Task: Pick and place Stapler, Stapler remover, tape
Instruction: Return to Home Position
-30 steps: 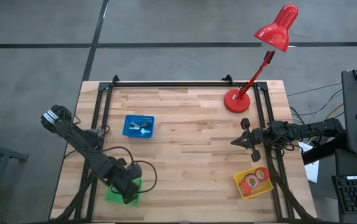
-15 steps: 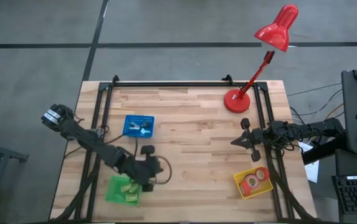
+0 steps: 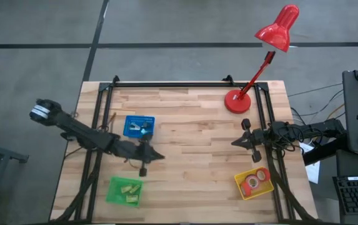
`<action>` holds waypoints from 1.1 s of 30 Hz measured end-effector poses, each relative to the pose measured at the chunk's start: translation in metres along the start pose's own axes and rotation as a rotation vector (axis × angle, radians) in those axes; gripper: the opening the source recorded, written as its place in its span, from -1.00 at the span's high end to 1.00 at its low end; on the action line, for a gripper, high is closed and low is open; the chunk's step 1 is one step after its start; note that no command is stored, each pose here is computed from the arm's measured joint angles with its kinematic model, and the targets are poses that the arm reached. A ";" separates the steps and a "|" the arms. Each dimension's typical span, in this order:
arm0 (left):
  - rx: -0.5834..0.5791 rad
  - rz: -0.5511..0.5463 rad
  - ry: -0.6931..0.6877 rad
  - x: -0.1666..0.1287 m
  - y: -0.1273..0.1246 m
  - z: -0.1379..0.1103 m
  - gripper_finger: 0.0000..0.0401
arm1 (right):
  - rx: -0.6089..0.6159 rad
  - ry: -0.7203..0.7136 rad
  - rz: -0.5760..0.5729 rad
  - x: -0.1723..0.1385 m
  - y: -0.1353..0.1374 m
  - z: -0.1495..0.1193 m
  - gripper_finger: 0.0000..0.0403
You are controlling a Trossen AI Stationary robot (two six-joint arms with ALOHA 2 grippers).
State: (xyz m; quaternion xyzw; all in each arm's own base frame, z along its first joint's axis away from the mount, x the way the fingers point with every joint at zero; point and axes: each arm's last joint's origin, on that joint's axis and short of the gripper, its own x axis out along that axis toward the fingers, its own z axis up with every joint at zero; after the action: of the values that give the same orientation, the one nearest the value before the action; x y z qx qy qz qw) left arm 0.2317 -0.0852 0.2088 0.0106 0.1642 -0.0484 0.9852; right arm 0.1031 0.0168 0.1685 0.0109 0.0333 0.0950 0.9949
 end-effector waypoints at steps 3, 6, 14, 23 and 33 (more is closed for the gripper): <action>-0.046 0.071 -0.101 -0.018 0.013 -0.007 0.97 | 0.000 0.000 0.000 0.000 0.000 0.000 0.96; 0.002 0.160 -0.149 -0.038 0.022 -0.014 0.91 | 0.000 0.000 0.000 0.000 0.000 0.000 0.96; 0.046 0.313 -0.254 -0.077 0.037 -0.033 0.80 | 0.000 -0.001 0.000 0.000 0.000 0.000 0.96; 0.020 0.296 -0.311 -0.093 0.043 -0.063 0.82 | 0.000 -0.009 0.000 0.000 0.000 0.001 0.96; 0.006 0.115 -0.515 -0.113 0.043 -0.061 0.80 | 0.042 -0.190 0.021 -0.002 0.001 0.018 0.96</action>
State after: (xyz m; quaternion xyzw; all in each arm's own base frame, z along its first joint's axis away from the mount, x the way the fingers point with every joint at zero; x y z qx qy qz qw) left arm 0.1103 -0.0302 0.1877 0.0102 -0.0931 0.0061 0.9956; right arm 0.1019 0.0169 0.1868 0.0411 -0.0594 0.1031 0.9920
